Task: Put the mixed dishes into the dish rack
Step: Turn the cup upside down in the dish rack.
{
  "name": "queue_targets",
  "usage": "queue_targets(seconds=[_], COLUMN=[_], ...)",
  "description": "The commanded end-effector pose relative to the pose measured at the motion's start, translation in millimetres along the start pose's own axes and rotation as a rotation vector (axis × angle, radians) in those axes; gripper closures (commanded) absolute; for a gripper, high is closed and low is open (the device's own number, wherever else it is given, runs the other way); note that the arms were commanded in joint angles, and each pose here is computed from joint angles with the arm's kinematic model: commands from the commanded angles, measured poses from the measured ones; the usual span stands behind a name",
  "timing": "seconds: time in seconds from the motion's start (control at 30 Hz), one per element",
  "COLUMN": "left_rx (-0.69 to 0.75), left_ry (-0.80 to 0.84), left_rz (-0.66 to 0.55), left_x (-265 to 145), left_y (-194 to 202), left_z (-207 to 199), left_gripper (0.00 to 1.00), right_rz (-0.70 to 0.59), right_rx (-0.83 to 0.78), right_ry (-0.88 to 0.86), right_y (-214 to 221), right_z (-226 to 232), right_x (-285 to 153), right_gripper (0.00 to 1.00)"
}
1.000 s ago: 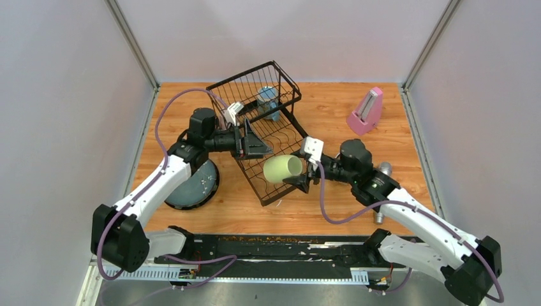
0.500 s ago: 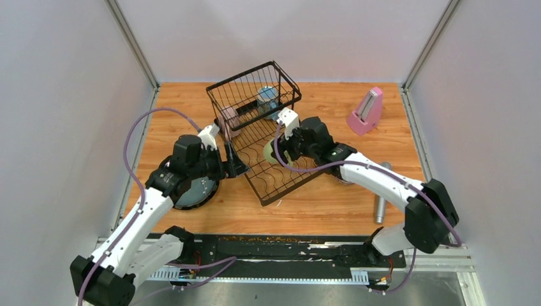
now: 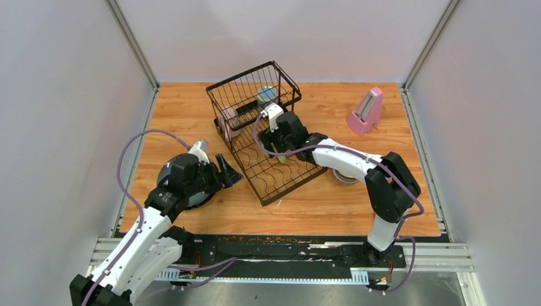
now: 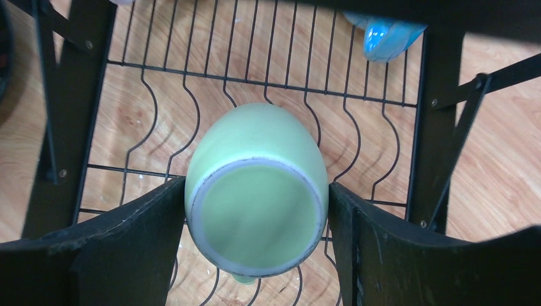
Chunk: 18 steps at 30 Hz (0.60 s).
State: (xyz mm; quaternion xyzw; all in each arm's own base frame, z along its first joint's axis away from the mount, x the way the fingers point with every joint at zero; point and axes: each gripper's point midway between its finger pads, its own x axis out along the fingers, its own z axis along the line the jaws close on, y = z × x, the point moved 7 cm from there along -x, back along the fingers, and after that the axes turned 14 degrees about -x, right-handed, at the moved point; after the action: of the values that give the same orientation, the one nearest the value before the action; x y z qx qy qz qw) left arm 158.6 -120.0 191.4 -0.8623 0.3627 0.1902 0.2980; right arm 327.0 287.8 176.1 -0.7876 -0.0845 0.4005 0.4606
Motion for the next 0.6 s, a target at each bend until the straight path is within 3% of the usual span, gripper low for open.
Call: queue_targets(seconds=[0.0, 0.07, 0.3, 0.47, 0.57], left_rx=[-0.061, -0.072, -0.073, -0.073, -0.075], left_ry=[0.078, 0.085, 0.096, 0.089, 0.090], left_rz=[-0.059, -0.057, -0.032, -0.014, -0.006], left_x=[5.9, 8.5, 14.0, 19.6, 22.3], left_y=[-6.8, -6.6, -6.4, -6.3, -6.4], left_z=[-9.7, -9.9, -12.1, -11.8, -12.1], left_gripper=[0.07, 0.07, 0.06, 0.04, 0.04], right_rz=[-0.075, -0.061, -0.049, -0.043, -0.040], right_rx=[0.013, 0.004, -0.010, -0.007, 0.001], right_ry=[0.064, 0.062, 0.030, -0.005, -0.013], right_y=[-32.5, -31.8, -30.7, -29.3, -28.4], right_z=[-3.8, -1.2, 4.8, 9.4, 11.1], right_x=[3.9, 6.3, 9.3, 10.6, 12.6], right_gripper=[0.90, 0.87, 0.58, 0.21, 0.10])
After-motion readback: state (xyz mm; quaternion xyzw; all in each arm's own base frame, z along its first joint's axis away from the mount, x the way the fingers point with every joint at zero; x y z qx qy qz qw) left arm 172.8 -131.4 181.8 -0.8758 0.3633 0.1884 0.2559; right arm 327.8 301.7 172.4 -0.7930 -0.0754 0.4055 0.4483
